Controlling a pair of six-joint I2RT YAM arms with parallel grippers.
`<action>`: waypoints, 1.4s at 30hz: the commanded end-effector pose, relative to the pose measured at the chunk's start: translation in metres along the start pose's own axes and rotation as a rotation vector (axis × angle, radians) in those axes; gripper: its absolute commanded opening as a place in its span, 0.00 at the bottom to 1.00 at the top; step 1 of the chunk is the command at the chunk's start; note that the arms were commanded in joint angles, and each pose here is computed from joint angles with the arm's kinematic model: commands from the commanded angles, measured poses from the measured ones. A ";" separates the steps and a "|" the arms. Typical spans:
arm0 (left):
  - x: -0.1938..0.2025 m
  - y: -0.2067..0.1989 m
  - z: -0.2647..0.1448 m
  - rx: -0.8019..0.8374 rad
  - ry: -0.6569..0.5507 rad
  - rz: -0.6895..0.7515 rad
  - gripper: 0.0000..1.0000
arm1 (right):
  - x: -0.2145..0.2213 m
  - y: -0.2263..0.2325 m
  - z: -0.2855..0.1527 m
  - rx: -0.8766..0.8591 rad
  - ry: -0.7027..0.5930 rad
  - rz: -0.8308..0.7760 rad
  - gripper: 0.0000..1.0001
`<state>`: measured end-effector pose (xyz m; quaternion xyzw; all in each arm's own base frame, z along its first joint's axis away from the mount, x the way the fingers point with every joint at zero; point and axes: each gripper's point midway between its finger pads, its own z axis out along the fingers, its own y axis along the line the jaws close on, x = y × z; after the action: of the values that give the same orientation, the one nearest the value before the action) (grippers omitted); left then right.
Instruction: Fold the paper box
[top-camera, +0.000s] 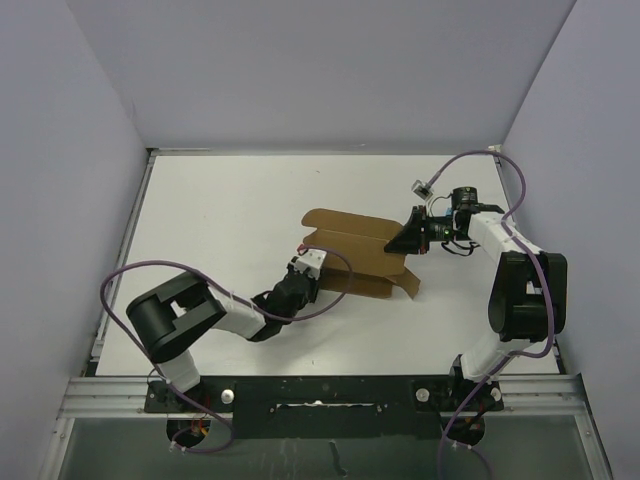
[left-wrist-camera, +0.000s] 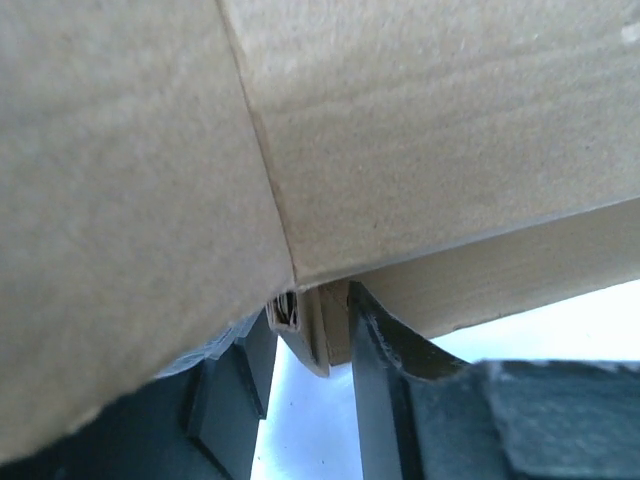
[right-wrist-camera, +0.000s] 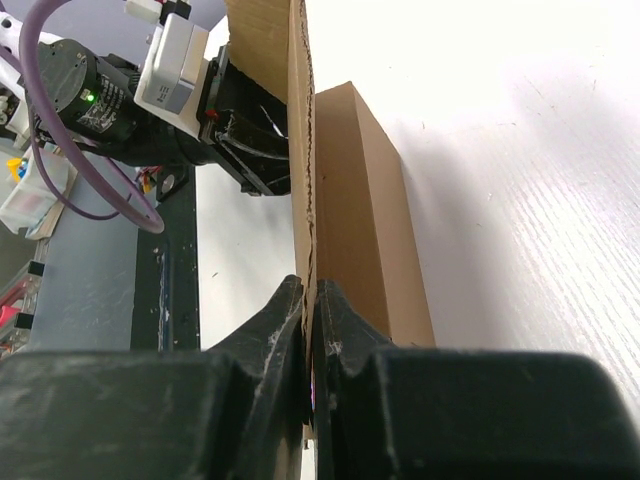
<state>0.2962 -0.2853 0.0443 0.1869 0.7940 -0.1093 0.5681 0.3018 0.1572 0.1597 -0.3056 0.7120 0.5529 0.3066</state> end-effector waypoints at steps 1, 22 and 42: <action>-0.030 -0.009 -0.011 0.051 -0.068 -0.098 0.36 | -0.015 0.007 -0.004 -0.004 -0.030 -0.066 0.00; -0.027 0.012 -0.047 0.172 0.013 -0.376 0.70 | -0.016 0.006 -0.006 0.010 -0.031 -0.065 0.00; -0.032 0.012 -0.002 -0.039 -0.033 -0.292 0.53 | -0.015 0.005 -0.004 0.008 -0.028 -0.059 0.00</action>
<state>0.2828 -0.2717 0.0551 0.0879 0.8275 -0.2070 0.5144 0.3060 0.1551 0.1603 -0.2980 0.7156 0.5515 0.3082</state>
